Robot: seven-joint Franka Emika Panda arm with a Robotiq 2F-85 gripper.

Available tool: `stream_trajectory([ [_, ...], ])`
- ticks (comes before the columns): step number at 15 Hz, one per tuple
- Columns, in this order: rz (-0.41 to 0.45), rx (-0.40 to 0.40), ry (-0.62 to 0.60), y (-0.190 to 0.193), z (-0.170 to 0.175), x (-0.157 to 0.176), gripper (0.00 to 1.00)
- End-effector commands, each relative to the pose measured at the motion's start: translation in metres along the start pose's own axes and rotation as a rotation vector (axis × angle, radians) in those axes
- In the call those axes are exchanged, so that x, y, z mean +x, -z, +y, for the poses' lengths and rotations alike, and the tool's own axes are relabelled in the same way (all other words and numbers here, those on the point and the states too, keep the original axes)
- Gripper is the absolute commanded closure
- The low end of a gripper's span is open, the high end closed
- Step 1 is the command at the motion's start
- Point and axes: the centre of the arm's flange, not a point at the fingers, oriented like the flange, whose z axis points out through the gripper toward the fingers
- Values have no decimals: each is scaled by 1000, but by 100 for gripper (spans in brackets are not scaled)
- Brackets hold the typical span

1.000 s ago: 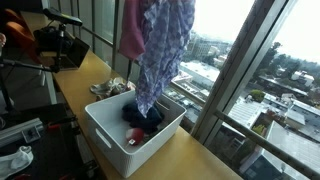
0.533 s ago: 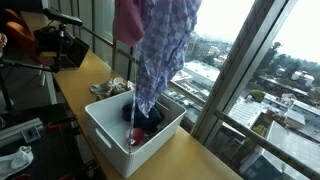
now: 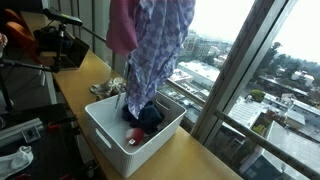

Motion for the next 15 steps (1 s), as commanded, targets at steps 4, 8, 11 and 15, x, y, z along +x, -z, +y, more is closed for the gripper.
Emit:
stream_trajectory([
  [4, -6, 19, 101, -94, -56, -2, 94],
  [8, 3, 59, 177, -134, -103, 33, 94],
  [11, 15, 91, 236, -181, -145, 63, 94],
  [15, 38, 103, 302, -250, -191, 85, 94],
])
